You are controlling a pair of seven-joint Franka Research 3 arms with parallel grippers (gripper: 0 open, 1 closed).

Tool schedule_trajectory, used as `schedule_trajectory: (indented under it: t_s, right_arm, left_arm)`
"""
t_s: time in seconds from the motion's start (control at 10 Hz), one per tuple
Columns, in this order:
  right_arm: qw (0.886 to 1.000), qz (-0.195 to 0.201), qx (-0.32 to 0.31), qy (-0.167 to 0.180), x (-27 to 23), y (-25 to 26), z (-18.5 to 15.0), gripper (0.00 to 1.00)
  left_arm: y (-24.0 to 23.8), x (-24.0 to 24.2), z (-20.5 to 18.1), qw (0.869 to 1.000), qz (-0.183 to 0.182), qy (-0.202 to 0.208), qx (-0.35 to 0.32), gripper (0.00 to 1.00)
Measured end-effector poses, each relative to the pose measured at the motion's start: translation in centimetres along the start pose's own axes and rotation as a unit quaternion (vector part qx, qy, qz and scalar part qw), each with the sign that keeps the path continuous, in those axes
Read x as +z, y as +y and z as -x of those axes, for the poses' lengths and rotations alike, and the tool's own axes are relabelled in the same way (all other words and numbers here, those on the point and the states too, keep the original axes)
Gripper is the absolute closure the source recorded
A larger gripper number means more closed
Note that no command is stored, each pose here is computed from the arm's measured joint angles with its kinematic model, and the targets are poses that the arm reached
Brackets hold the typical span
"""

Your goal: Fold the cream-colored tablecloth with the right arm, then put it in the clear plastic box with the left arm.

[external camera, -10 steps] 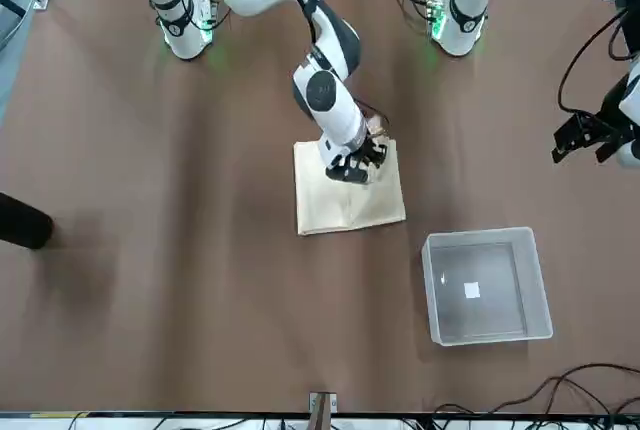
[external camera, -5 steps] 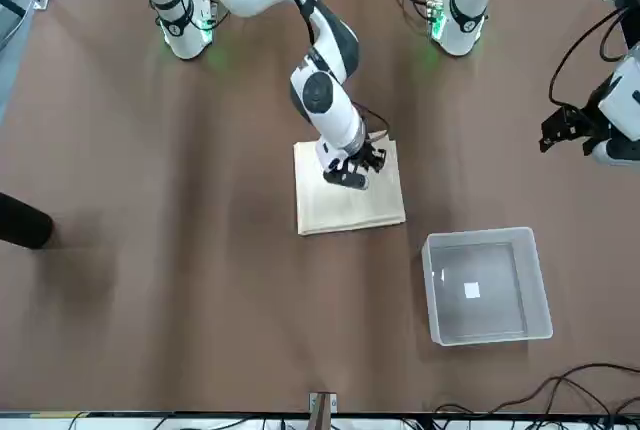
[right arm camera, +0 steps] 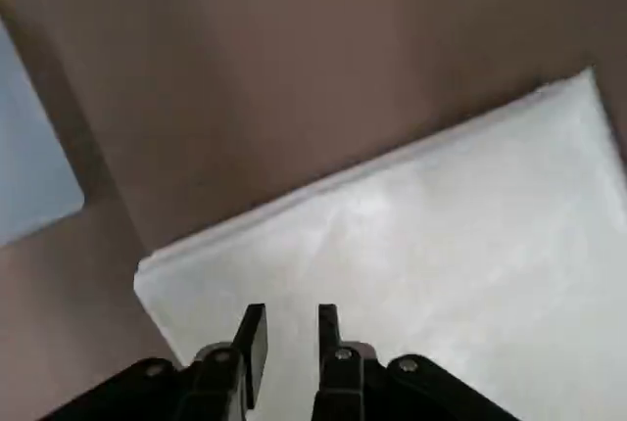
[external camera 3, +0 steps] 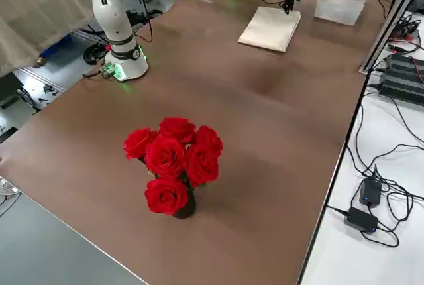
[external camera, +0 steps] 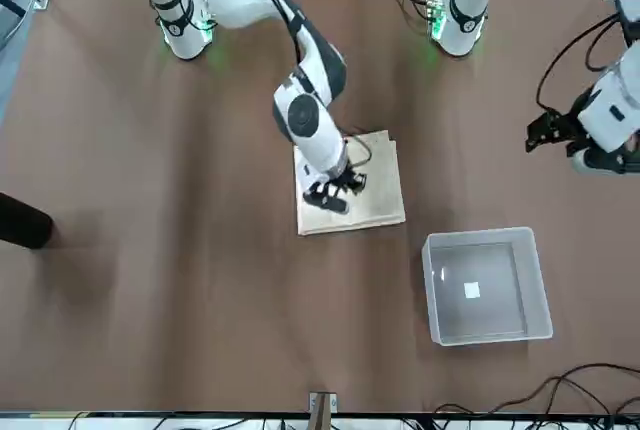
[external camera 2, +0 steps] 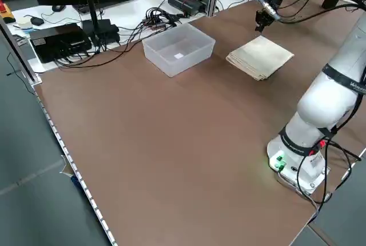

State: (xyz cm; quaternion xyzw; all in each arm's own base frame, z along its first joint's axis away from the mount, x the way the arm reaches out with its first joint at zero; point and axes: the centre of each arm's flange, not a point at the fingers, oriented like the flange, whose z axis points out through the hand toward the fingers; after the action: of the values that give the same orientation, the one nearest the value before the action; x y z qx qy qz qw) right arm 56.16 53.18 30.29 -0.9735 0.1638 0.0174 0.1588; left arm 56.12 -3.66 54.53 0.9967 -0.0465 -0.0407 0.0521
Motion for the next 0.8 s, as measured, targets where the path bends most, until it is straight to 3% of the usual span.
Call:
schedule_trajectory:
  t_s: [0.1, 0.2, 0.3, 0.4, 0.6, 0.8]
  right_arm:
    - [1.0, 0.008, -0.007, -0.003, -0.6, 1.2, -1.9, 0.72]
    - [1.0, 0.017, -0.016, -0.008, -1.5, 2.3, -3.7, 0.72]
    - [0.999, 0.022, -0.022, -0.012, -2.8, 3.4, -5.4, 0.72]
    - [0.999, 0.027, -0.029, -0.016, -4.0, 4.6, -7.0, 0.73]
    - [0.998, 0.036, -0.043, -0.025, -6.6, 7.1, -10.2, 0.74]
    - [0.997, 0.041, -0.058, -0.034, -9.3, 9.5, -12.9, 0.74]
  left_arm:
    - [0.3, 1.5, 0.0, 1.0, 0.014, -0.01, -0.006, 0.13]
    - [0.7, 3.3, -0.1, 1.0, 0.025, -0.013, -0.011, 0.14]
    - [1.4, 5.6, -0.2, 0.999, 0.031, -0.011, -0.011, 0.11]
    - [2.6, 8.1, -0.3, 0.999, 0.033, -0.004, -0.005, 0.01]
    - [6.4, 14.7, 0.3, 0.999, 0.044, 0.023, 0.001, 0.0]
    - [8.5, 20.4, 1.5, 0.997, 0.076, 0.02, -0.016, 0.0]
